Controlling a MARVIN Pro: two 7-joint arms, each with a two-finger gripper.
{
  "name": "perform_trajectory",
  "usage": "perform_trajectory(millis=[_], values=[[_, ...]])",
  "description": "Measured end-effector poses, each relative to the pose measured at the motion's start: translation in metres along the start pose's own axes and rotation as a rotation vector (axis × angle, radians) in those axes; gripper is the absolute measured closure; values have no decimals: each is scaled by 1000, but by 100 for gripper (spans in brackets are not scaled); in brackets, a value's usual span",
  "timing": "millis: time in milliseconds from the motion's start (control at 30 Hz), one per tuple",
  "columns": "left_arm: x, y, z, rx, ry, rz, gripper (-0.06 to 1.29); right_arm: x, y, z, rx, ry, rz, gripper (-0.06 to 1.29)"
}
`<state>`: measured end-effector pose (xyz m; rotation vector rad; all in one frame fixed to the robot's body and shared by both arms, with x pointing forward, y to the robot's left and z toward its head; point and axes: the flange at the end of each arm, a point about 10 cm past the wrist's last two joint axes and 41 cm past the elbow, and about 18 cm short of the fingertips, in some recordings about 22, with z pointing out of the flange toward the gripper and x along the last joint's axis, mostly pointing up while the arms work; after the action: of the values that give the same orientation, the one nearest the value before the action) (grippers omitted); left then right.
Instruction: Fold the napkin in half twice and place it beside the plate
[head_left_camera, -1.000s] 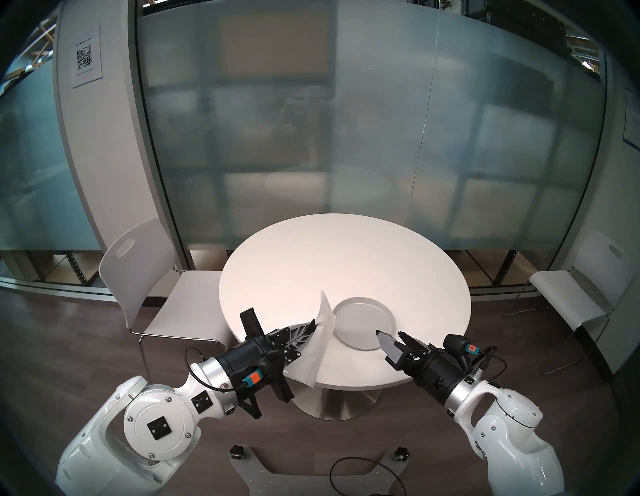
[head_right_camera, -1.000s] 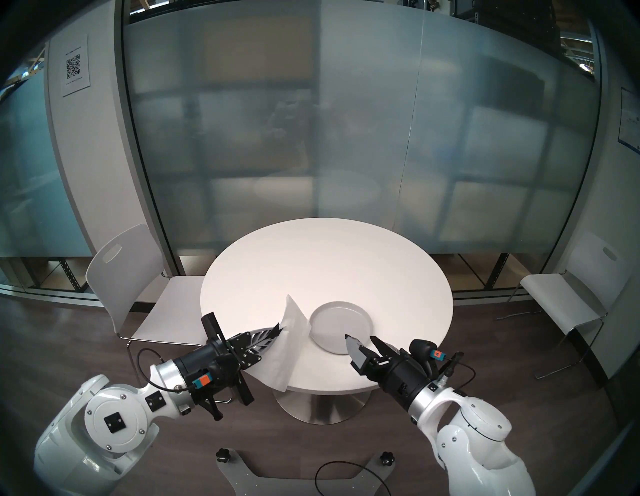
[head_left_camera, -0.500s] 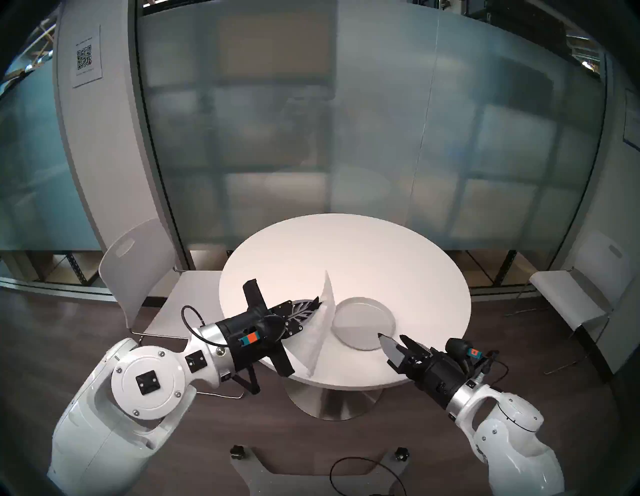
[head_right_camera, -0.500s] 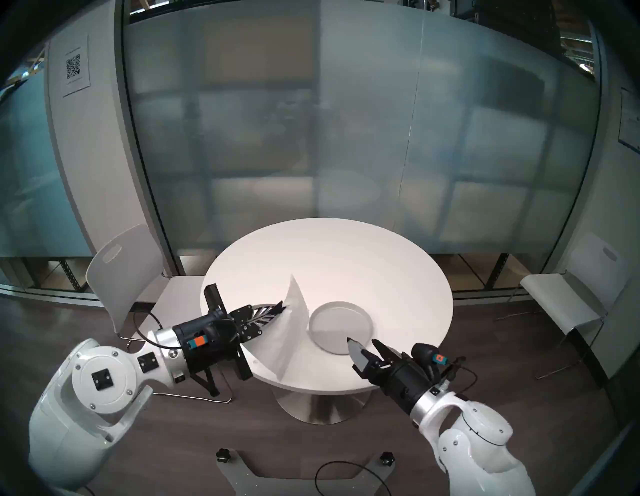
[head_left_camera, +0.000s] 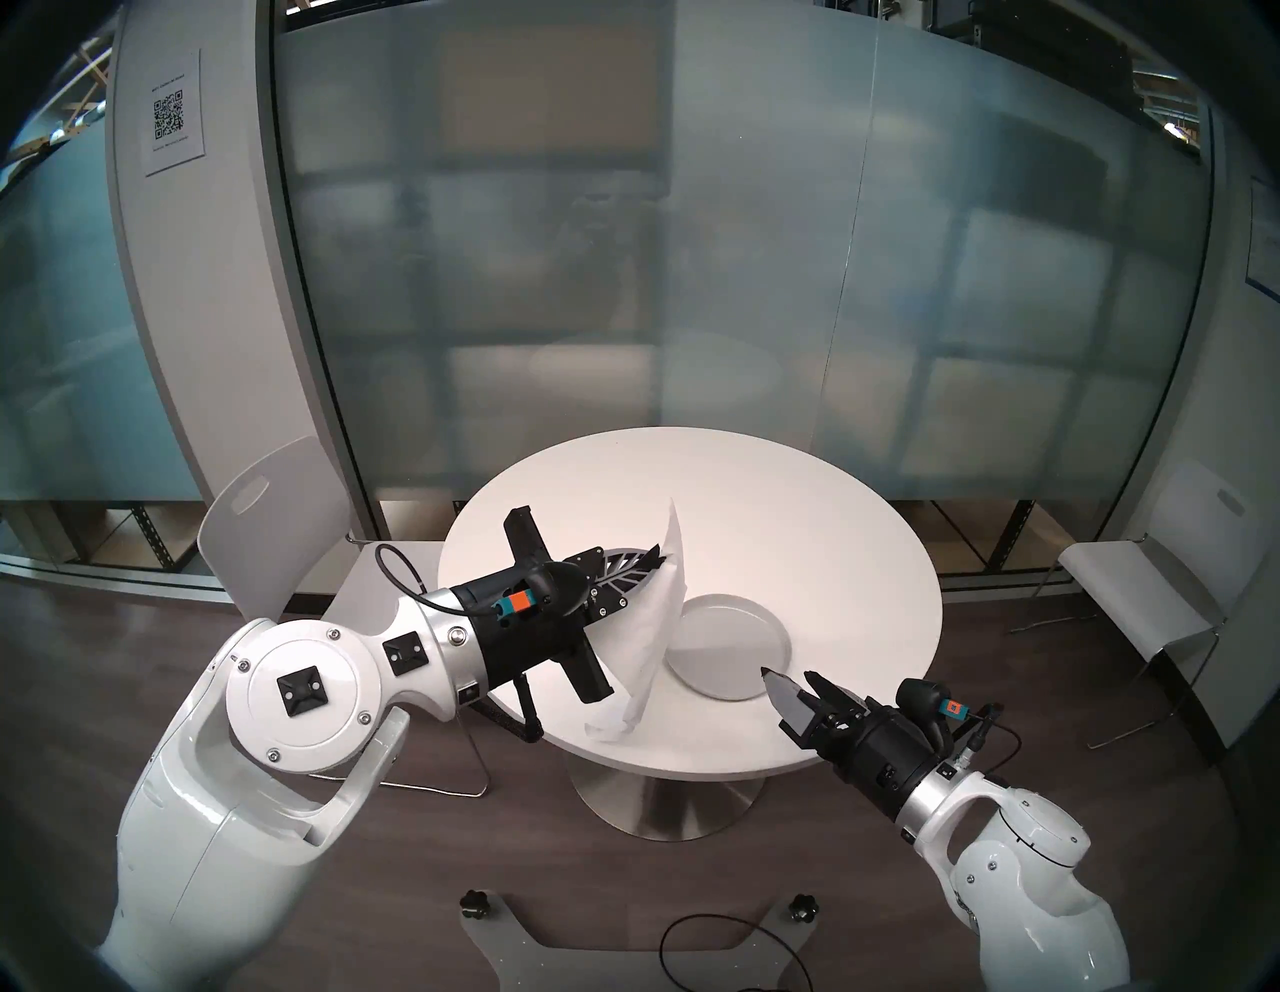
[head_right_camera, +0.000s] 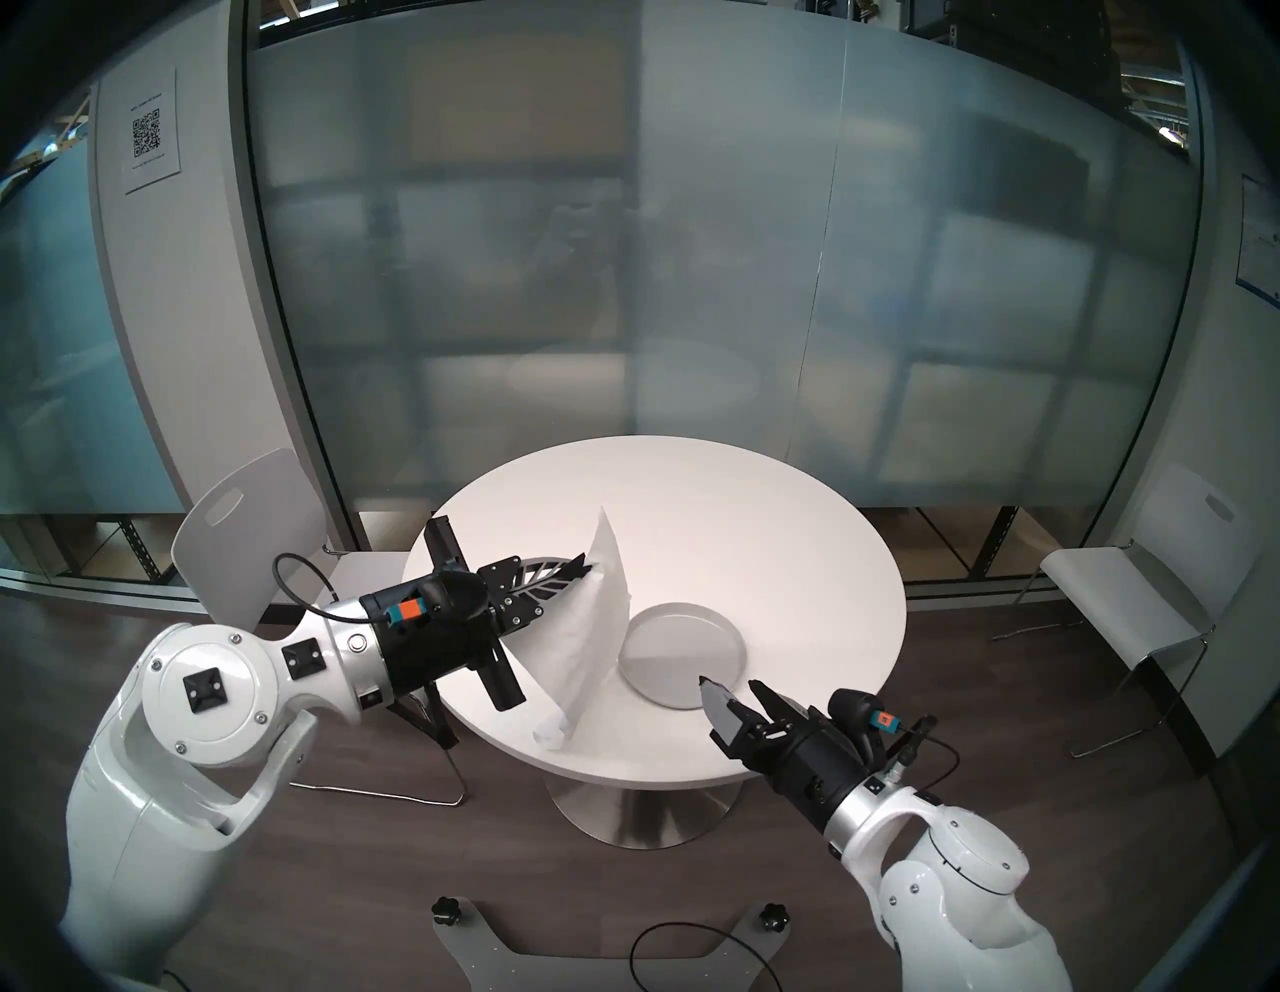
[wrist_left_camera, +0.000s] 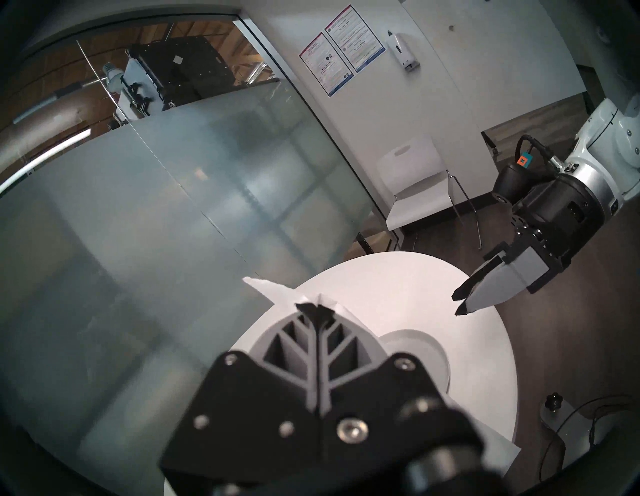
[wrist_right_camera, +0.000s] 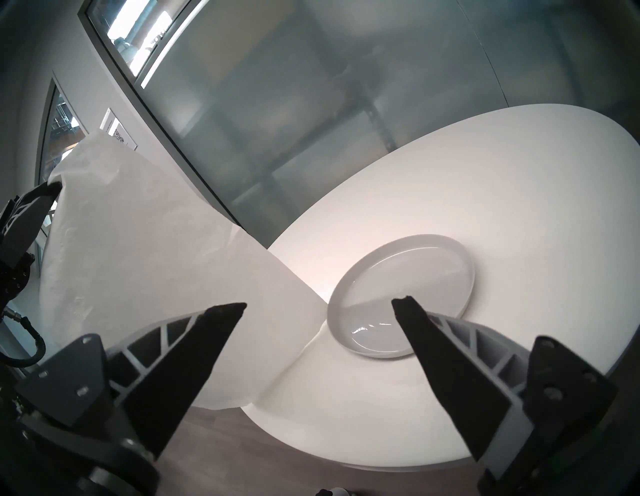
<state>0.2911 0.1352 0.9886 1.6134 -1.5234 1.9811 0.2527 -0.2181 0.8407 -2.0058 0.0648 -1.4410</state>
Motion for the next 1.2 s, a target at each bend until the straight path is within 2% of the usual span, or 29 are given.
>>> perform_trajectory(millis=[167,533,733,1033,1200], values=[[0,-8,6,10,-1,-1,125,1,0,0,-1,2,1,0],[-33,-26,14,43,-92,12,125,2,1,0,-3,5,1,0],[-46,-39,9,62,-124,36,125,2,2,1,-1,2,2,0],[-51,-55,-6,64,-142,53,125,0,1,5,6,-17,9,0],[-57,-56,-12,55,-160,48,125,0,1,7,8,-21,10,0]])
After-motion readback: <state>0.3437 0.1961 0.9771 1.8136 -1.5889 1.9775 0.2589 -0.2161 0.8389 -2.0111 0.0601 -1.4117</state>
